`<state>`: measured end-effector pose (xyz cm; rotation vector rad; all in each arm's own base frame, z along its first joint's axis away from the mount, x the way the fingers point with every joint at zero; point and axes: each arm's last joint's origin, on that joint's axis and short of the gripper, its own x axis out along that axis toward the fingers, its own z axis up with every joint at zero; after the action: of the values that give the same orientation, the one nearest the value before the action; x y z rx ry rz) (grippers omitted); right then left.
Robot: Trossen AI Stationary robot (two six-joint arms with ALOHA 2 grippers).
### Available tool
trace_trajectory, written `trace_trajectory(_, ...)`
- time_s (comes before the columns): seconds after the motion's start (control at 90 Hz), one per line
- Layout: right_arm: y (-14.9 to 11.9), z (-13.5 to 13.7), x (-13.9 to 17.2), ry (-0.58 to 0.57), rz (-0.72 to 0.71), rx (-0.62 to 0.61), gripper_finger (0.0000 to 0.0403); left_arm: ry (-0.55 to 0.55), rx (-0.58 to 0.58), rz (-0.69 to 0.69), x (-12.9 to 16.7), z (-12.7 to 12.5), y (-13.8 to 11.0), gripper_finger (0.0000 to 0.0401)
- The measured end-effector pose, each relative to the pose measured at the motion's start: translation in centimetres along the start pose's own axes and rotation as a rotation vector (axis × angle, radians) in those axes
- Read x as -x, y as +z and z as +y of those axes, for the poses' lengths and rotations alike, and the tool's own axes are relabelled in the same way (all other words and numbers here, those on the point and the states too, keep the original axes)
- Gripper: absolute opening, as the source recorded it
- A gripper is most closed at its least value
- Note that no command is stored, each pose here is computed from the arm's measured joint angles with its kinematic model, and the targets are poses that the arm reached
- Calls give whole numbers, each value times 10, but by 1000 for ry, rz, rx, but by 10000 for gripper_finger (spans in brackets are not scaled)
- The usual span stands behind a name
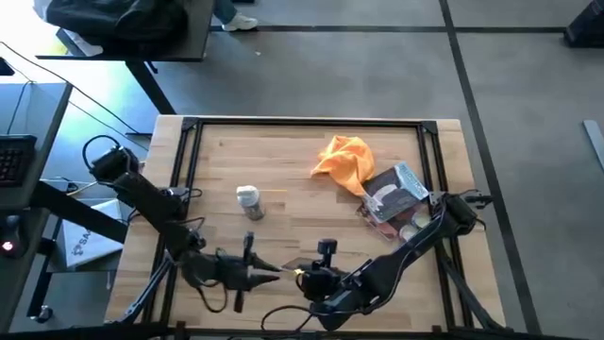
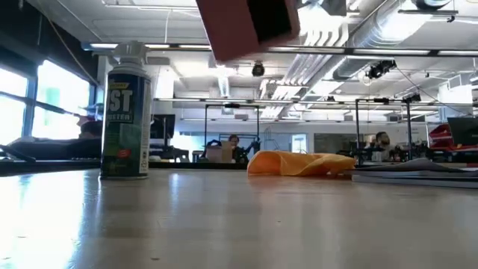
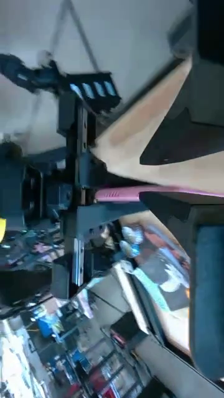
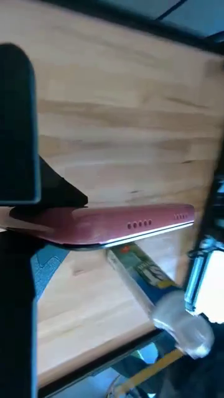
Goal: Apply microfiber cloth
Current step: Spray the front and back of the cellphone using the spray bottle
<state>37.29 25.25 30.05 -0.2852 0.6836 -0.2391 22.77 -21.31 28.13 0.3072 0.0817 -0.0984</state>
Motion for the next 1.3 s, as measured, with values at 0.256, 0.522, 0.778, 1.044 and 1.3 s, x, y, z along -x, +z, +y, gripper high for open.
trace_trajectory(0.256, 36, -16, 25, 63, -95, 66, 0, 18, 43, -159, 6, 6, 21, 61)
trace_trajectory(0.522, 59, -32, 50, 102, -161, 93, 0, 47, 58, -239, 14, 17, 35, 69)
trace_trajectory(0.778, 67, -40, 54, 110, -187, 110, 0, 7, 69, -312, 20, 25, 44, 127)
trace_trajectory(1.044, 73, -52, 41, 102, -200, 98, 0, -7, 135, -321, 10, 35, 42, 183)
trace_trajectory(1.3, 78, -62, 31, 137, -203, 79, 0, -18, 138, -321, 4, 42, 39, 186)
